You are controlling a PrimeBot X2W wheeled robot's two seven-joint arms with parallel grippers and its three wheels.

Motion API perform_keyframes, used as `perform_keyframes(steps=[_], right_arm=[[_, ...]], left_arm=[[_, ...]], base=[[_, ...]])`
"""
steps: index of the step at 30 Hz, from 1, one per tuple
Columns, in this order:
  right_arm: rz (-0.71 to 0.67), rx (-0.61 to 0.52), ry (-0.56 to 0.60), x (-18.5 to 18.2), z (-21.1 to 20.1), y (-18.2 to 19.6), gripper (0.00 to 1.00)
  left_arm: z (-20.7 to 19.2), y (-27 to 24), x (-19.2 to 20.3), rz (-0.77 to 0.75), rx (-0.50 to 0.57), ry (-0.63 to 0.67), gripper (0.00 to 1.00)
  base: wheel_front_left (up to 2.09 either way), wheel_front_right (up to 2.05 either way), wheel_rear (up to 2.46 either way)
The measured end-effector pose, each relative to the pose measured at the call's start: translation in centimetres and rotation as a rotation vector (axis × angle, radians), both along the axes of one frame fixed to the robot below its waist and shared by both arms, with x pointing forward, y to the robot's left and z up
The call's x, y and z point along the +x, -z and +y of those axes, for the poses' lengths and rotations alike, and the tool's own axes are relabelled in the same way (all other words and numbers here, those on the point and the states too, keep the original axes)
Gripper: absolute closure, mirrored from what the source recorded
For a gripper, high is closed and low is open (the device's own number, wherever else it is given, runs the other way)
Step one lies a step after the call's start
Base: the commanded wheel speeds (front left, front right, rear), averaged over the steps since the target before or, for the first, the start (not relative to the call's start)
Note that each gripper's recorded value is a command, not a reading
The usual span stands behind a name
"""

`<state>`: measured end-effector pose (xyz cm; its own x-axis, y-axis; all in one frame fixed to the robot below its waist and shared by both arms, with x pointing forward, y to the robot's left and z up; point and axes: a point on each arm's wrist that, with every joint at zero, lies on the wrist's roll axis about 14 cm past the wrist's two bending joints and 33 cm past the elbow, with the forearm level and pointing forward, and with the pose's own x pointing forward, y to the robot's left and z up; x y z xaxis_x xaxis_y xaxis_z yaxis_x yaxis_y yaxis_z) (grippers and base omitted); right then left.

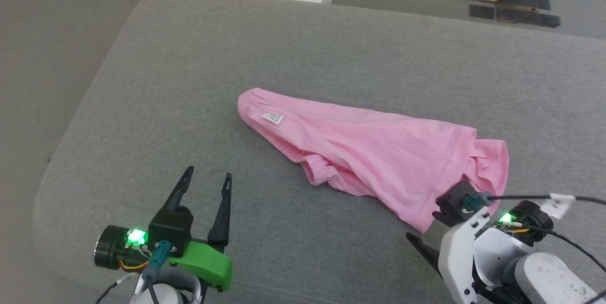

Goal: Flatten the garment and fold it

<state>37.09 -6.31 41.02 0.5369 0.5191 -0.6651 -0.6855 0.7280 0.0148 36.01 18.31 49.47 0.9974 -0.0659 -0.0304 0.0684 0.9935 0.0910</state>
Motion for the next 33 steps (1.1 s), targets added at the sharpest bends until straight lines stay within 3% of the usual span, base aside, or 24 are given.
perform_keyframes(steps=[7,13,14,15,16,26,33], right_arm=[[0.116,-0.127,-0.095,0.4,0.5,3.4,0.00],[0.150,-0.156,-0.139,1.1,1.2,5.0,0.00],[0.154,-0.156,-0.144,1.2,1.4,5.2,0.15],[0.158,-0.157,-0.150,1.2,1.5,5.4,0.72],[0.158,-0.157,-0.154,1.3,1.6,5.4,1.00],[0.073,-0.054,-0.121,1.2,2.2,2.9,1.00],[-0.057,0.135,-0.060,1.6,2.7,-4.9,1.00]], left_arm=[[1.2,0.7,-0.2,0.017,-0.003,-0.055,0.00],[2.3,1.3,-0.3,0.031,0.001,-0.101,0.00],[2.5,1.5,-0.4,0.038,0.003,-0.107,0.00],[2.7,1.8,-0.4,0.045,0.005,-0.112,0.00],[2.8,1.9,-0.5,0.050,0.006,-0.116,0.00],[2.6,1.9,-1.2,0.051,0.010,-0.102,0.00],[0.6,1.0,-1.5,0.032,-0.002,-0.033,0.00]], base=[[0.00,0.00,0.00],[0.00,0.00,0.00],[0.00,0.00,0.00],[0.00,0.00,0.00],[0.00,0.00,0.00],[0.00,0.00,0.00],[0.00,0.00,0.00]])
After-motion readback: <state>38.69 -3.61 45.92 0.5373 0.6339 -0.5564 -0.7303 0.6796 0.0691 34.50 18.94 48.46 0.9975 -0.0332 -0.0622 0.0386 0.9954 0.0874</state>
